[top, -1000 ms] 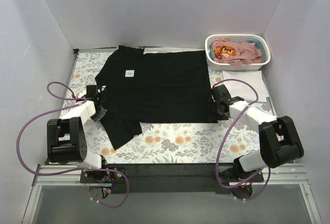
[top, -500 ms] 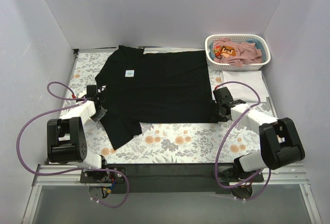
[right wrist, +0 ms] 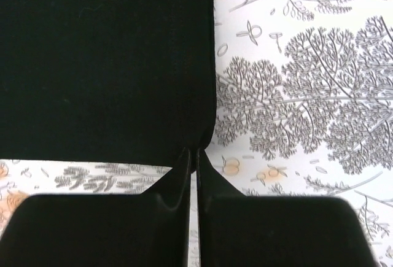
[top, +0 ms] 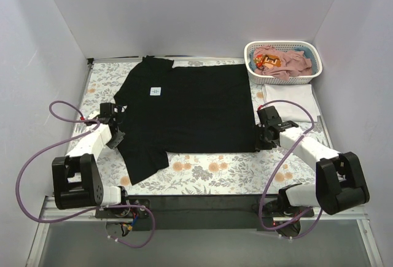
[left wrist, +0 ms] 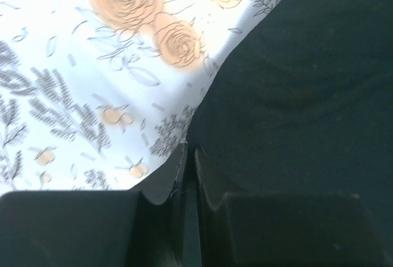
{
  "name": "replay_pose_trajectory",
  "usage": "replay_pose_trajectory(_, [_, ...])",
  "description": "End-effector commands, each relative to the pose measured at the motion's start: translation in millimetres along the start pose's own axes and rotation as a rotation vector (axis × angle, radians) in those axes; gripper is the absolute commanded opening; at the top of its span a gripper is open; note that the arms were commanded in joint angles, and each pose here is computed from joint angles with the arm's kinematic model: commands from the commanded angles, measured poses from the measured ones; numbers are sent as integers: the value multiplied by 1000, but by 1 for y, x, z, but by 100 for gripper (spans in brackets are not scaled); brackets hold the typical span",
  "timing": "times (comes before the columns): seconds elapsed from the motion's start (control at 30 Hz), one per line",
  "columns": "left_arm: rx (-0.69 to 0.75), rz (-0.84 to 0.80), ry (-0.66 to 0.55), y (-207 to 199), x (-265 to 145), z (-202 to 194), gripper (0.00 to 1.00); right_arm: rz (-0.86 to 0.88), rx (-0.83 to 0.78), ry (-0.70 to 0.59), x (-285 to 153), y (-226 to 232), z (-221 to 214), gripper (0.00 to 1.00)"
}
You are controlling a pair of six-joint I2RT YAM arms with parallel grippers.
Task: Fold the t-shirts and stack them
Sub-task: Fold the tshirt
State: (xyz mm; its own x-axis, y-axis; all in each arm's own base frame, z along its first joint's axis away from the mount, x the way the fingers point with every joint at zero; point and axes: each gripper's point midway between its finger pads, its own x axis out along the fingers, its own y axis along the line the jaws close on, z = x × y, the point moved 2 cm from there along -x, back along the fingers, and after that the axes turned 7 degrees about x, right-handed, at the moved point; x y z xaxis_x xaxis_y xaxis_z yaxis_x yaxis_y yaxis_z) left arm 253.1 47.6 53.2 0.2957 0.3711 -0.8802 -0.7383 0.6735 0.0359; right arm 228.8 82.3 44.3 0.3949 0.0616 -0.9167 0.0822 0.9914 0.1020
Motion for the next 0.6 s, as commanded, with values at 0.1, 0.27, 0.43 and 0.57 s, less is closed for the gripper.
replay_pose_trajectory(0.1, [-26, 37, -19, 18, -23, 5, 0, 14, -26, 9, -30, -6, -1, 1])
replay_pose_trajectory(0.27, [-14, 25, -33, 7, -28, 24, 0, 44, -54, -50, -46, 7, 35, 1])
replay_pose_trajectory(0.43, [-9, 15, -19, -10, -24, 40, 0, 17, -53, -86, -46, 5, 76, 1])
replay_pose_trajectory(0.57, [-2, 8, -21, -26, -19, 56, 0, 29, -37, -102, -43, 13, 103, 1])
